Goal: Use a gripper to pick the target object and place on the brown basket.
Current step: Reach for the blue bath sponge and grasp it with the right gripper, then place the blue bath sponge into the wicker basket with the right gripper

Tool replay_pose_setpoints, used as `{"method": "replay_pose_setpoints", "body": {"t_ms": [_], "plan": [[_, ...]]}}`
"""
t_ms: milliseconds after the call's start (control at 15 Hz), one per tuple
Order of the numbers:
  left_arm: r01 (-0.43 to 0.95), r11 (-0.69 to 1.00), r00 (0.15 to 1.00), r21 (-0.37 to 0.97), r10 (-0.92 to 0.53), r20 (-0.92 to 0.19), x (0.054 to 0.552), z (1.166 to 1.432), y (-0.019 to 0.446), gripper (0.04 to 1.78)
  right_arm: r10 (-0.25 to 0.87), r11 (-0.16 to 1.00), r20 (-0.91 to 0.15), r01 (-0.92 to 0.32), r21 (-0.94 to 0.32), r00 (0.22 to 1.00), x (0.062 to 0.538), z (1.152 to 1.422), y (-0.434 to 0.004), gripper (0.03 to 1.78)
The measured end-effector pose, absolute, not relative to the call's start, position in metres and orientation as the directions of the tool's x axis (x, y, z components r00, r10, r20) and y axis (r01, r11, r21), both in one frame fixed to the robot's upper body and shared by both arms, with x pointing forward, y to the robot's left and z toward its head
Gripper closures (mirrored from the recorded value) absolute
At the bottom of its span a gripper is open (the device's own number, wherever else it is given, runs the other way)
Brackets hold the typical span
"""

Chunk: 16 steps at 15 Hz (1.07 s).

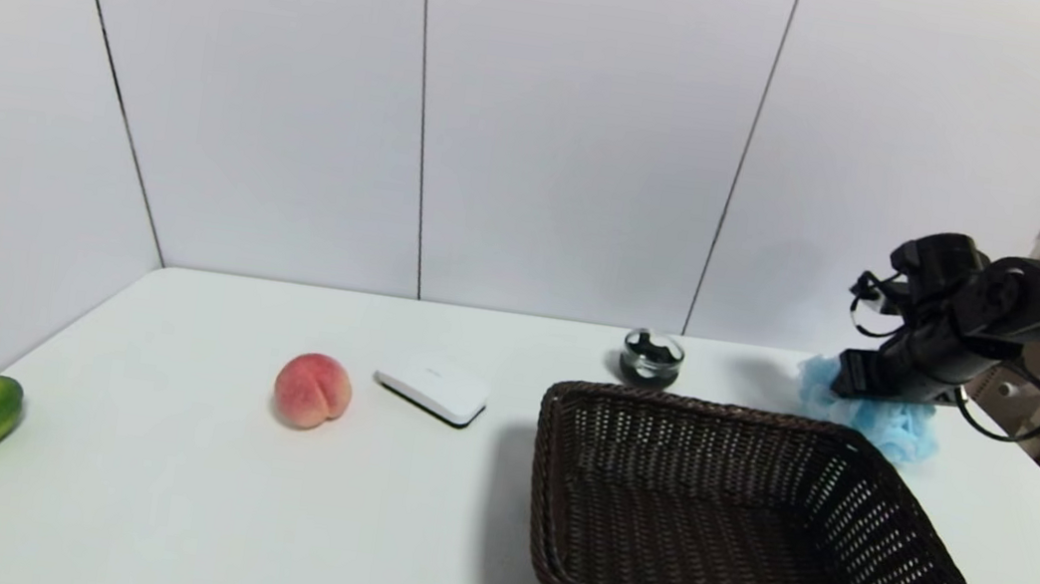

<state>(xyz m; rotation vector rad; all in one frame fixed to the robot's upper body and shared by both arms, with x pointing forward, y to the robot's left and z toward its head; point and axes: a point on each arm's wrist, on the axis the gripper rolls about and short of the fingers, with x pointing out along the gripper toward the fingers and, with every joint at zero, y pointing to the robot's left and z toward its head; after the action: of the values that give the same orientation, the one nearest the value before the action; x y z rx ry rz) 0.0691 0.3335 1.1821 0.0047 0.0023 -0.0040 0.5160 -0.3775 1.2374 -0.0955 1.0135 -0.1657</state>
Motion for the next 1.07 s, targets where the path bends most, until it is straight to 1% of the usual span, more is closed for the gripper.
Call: {"method": "replay_pose_setpoints", "body": {"t_ms": [200, 267, 333, 467, 667, 867, 1067], "plan": [[0.004, 1.0, 1.0, 0.005, -0.004, -0.002, 0.069, 1.182, 0.333, 0.13, -0.185, 0.983, -0.835, 0.098, -0.157, 0.518, 0.513, 1.239, -0.379, 1.04], [0.004, 1.0, 1.0, 0.004, -0.004, -0.002, 0.069, 1.182, 0.333, 0.13, -0.186, 0.983, -0.831, 0.099, -0.157, 0.524, 0.513, 1.242, -0.379, 1.26], [0.004, 1.0, 1.0, 0.004, -0.004, -0.002, 0.069, 1.182, 0.333, 0.13, -0.188, 0.982, -0.826, 0.101, -0.158, 0.531, 0.511, 1.246, -0.38, 1.42], [0.004, 1.0, 1.0, 0.005, -0.004, -0.002, 0.069, 1.182, 0.333, 0.13, -0.19, 0.982, -0.811, 0.105, -0.159, 0.553, 0.508, 1.256, -0.379, 1.43], [0.003, 1.0, 1.0, 0.005, -0.003, -0.002, 0.069, 1.182, 0.333, 0.13, -0.193, 0.981, -0.769, 0.111, -0.158, 0.609, 0.498, 1.284, -0.378, 1.45], [0.004, 1.0, 1.0, 0.005, -0.004, -0.002, 0.069, 1.182, 0.333, 0.13, -0.192, 0.981, -0.698, 0.113, -0.158, 0.69, 0.478, 1.326, -0.373, 1.46], [0.004, 1.0, 1.0, 0.004, -0.004, -0.001, 0.069, 1.182, 0.333, 0.13, -0.172, 0.983, -0.608, 0.099, -0.153, 0.775, 0.447, 1.373, -0.36, 1.46]]}}
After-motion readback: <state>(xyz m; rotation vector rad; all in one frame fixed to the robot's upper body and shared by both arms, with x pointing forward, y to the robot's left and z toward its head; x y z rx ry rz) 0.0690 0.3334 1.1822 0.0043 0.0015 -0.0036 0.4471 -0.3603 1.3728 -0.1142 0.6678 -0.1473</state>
